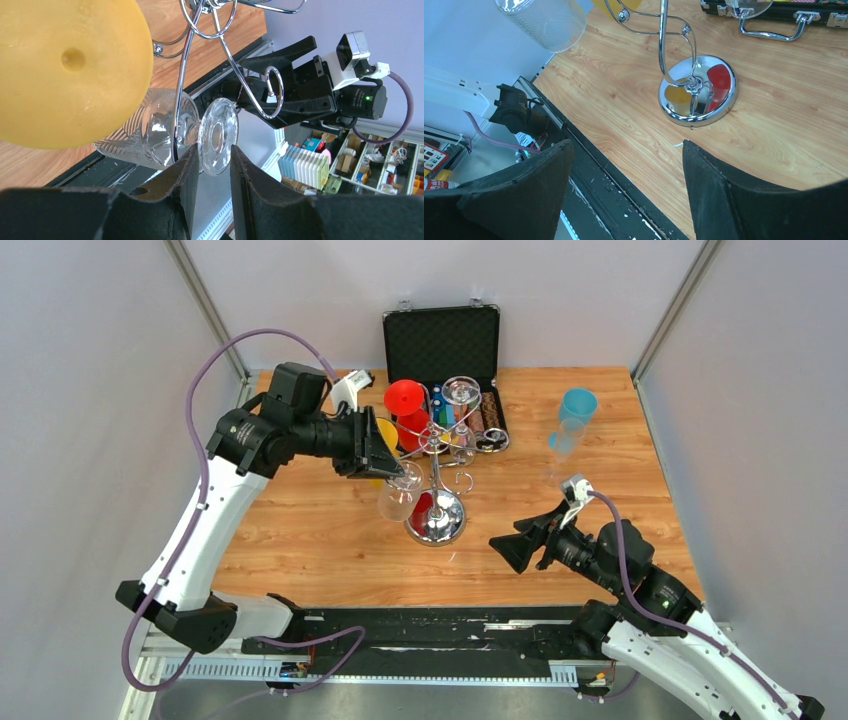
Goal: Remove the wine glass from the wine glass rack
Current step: Pick up the wine glass from the wine rack.
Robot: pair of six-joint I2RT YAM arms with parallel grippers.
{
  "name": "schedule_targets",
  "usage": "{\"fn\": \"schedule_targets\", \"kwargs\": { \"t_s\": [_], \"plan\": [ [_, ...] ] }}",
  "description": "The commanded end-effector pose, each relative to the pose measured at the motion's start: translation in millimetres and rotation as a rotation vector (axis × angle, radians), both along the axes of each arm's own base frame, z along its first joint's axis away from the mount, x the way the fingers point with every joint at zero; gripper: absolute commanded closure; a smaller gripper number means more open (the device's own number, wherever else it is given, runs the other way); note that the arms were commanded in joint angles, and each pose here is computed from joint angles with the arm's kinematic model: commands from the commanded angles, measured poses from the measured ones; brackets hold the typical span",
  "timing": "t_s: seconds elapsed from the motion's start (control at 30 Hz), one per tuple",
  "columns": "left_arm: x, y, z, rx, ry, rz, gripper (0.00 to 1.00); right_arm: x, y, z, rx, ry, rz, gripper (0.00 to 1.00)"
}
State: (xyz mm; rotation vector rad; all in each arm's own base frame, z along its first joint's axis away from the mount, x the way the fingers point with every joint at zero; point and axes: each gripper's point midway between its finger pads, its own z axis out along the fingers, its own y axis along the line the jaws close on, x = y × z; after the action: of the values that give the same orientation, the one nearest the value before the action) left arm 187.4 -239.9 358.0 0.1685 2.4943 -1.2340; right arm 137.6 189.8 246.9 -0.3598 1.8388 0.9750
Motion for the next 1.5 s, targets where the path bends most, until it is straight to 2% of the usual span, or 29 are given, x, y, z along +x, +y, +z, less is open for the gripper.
{"fn": "schedule_targets", "kwargs": {
  "t_s": [0.0,0.33,0.47,0.83,1.03,1.47],
  "plan": [
    [-2.5,-6.0,5.3,-0.043,0.005,-0.01,0.62,3.4,2.7,4.8,0.031,-0.013,-0.008,0.22],
    [-5.4,-8.8,8.0,-0.083,0.014,-0.007,0.63,3.4,2.8,1.2,0.031,-0.007,-0.009,0.22],
    [-5.6,-9.0,9.3,-0.086,0.01,-0.011,0.67,2.8,2.5,2.0,0.036,-0.007,-0.009,0.22],
    [-5.9,-8.3,8.2,-0.076,0.0,-0.023,0.82,0.8,1.2,1.9,0.046,-0.008,-0.008,0.22],
    [-6.1,-6.6,14.2,-0.077,-0.02,-0.017,1.0,0.7,1.4,2.3,0.05,-0.005,-0.009,0.22],
    [-3.6,-9.4,39.2,-0.166,-0.077,0.025,1.0,0.3,0.2,6.5,0.054,-0.008,-0.012,0.22]
  ]
}}
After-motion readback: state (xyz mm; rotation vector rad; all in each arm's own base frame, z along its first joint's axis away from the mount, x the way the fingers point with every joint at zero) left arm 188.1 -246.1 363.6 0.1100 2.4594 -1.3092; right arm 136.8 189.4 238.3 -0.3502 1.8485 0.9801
